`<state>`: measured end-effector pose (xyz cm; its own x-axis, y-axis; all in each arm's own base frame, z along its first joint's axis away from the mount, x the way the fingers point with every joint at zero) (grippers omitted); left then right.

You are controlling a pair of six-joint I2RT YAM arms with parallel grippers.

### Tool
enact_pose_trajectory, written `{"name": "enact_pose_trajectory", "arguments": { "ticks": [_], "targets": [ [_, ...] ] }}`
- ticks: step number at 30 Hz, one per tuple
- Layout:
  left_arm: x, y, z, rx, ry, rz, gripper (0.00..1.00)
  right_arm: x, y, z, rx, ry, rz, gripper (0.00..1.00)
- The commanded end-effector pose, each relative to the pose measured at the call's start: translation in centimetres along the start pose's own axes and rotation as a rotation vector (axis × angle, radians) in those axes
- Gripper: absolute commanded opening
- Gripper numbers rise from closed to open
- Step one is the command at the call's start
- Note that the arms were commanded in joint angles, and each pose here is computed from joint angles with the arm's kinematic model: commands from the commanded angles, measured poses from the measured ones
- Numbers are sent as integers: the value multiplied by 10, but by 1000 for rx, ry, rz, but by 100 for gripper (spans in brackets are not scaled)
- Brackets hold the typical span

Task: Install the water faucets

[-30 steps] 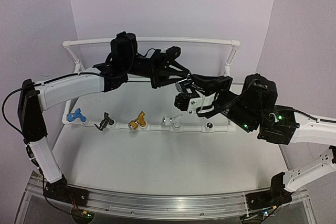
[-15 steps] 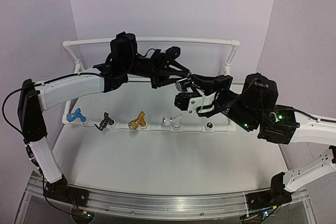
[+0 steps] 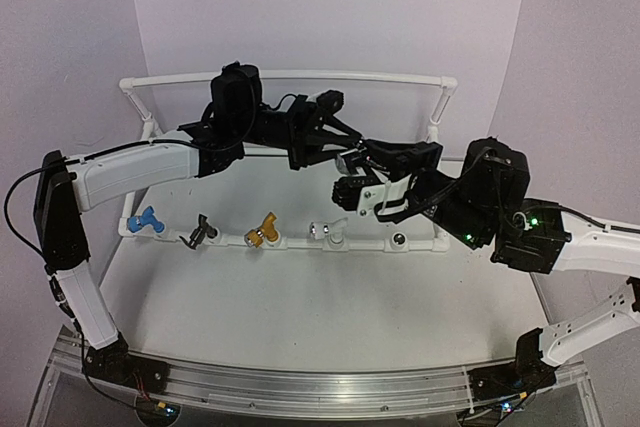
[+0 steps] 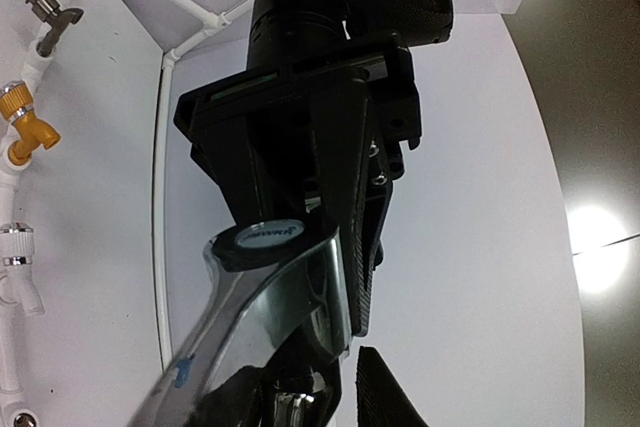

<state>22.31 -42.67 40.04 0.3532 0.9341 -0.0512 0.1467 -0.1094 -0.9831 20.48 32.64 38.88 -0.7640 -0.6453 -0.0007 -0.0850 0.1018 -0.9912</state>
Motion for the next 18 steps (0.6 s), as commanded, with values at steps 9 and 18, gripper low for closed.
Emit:
{"name": "enact_pose_trajectory", "arguments": {
  "ticks": [9, 18],
  "targets": [
    [0, -7, -2, -35, -13, 14, 0, 10, -32, -9, -53, -73, 71, 26],
    [3, -2, -8, -30, -29, -1, 16, 12, -36, -6, -94, -58, 68, 0]
  ]
}}
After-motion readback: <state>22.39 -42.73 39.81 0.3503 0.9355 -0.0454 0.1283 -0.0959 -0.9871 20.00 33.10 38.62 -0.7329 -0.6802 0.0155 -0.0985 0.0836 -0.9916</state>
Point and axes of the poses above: each gripper's point midway between its finger pads, its own x axis back along the fingers, its own y axis along the line the jaws close on, z = x × y, the point moved 2 cm from there along x, back along the fingers, and after that the axes turned 1 degree about x, right-handed, at the moved point
